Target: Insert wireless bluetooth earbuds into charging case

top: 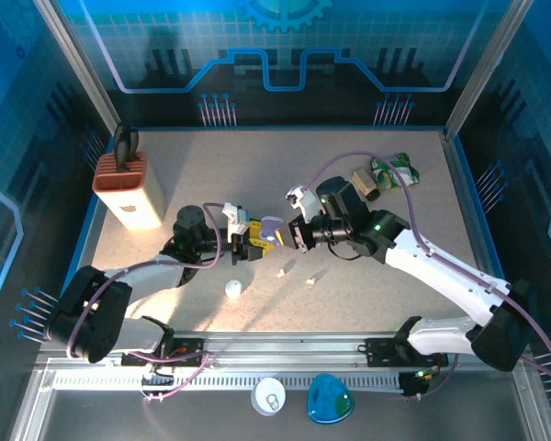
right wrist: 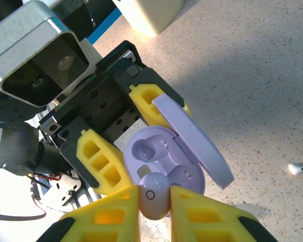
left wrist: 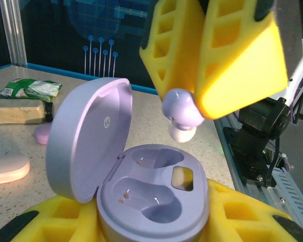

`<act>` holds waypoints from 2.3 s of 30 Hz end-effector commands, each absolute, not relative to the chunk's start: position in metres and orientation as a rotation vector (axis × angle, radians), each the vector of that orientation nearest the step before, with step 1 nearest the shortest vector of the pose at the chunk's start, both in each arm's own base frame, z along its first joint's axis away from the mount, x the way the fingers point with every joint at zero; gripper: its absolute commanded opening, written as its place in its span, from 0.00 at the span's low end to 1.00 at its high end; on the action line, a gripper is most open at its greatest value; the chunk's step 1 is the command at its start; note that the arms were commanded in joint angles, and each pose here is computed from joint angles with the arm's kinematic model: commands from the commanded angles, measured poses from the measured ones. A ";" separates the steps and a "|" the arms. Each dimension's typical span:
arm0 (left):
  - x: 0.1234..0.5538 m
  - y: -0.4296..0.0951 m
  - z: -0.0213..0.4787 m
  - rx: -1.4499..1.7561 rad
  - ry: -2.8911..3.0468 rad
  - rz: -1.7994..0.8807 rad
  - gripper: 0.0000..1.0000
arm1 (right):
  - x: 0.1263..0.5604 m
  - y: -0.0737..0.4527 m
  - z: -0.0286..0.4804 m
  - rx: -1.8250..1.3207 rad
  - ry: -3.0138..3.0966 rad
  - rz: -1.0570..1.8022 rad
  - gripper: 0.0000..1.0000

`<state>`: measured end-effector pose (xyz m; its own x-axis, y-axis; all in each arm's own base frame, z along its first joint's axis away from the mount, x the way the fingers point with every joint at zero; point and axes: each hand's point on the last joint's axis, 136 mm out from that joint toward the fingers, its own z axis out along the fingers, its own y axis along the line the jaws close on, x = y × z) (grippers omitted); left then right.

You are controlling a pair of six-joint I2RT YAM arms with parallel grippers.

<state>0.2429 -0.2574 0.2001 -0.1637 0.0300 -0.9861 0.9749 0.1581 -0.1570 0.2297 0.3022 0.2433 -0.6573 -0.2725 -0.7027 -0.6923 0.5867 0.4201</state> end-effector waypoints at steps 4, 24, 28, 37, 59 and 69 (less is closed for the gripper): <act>0.238 -0.262 0.216 1.082 1.347 -1.216 0.30 | 0.237 0.307 0.247 -0.752 2.212 0.970 0.20; 0.245 -0.257 0.217 1.050 1.350 -1.139 0.30 | 0.238 0.296 0.251 -0.711 2.214 0.944 0.48; 0.249 -0.255 0.217 1.037 1.352 -1.119 0.30 | 0.238 0.285 0.269 -0.687 2.111 0.958 0.53; 0.254 -0.249 0.219 1.004 1.345 -1.104 0.30 | 0.284 0.201 0.246 -0.217 2.110 0.819 0.59; 0.258 -0.250 0.210 0.997 1.378 -1.110 0.30 | 0.353 0.084 0.060 0.603 2.394 0.661 0.47; 0.261 -0.251 0.209 0.994 1.379 -1.125 0.30 | 0.363 0.101 0.032 0.453 2.546 0.722 0.50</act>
<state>0.2583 -0.2529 0.2044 -0.1324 -0.0023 -0.9912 0.9685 0.2127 -0.1299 0.3557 0.0963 0.0333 -0.8210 0.4607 -0.3372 0.2318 0.8087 0.5406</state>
